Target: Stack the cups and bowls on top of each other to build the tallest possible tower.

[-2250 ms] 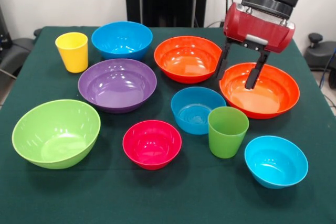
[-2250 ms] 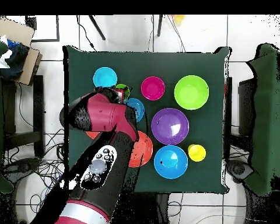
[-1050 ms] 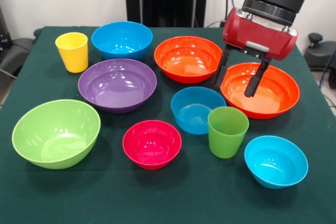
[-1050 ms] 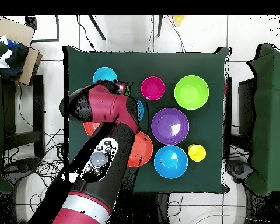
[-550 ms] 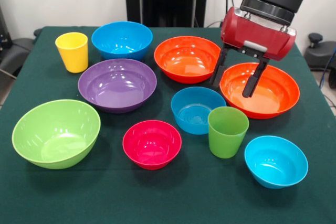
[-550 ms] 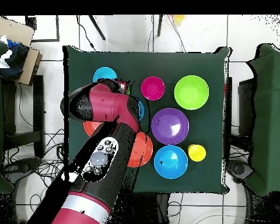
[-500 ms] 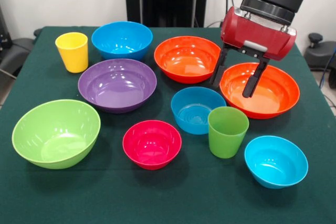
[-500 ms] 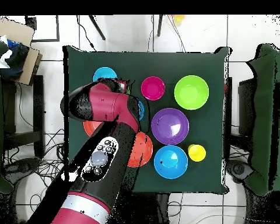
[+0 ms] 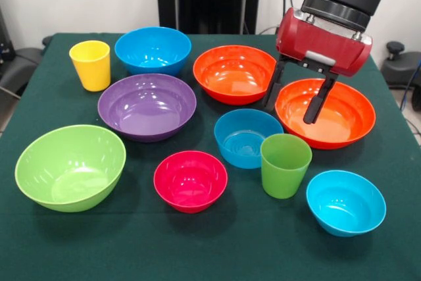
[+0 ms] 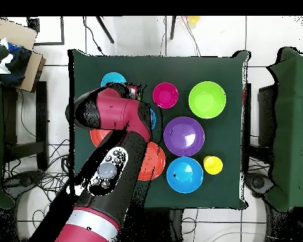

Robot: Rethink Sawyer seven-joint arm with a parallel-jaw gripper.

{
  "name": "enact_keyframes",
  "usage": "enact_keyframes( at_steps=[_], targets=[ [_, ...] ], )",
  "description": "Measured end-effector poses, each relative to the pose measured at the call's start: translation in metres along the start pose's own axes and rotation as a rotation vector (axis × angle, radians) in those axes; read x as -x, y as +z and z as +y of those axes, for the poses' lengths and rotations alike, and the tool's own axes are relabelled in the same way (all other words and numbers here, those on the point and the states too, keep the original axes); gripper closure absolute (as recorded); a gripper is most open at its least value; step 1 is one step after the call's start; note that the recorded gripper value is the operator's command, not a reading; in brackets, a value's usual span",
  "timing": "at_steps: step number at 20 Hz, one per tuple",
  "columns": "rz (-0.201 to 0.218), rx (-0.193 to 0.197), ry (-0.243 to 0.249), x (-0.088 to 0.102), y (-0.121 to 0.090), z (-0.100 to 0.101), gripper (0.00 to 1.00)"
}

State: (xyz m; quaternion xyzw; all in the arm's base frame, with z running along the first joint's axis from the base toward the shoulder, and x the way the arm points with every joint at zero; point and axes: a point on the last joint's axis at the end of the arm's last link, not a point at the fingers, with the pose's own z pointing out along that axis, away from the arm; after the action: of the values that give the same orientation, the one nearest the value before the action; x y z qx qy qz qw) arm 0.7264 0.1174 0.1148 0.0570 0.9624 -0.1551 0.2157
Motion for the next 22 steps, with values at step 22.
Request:
enact_keyframes(
  at_steps=[22],
  targets=[
    [0.042,-0.01,0.08,-0.004,0.008,-0.047,0.0]
  ],
)
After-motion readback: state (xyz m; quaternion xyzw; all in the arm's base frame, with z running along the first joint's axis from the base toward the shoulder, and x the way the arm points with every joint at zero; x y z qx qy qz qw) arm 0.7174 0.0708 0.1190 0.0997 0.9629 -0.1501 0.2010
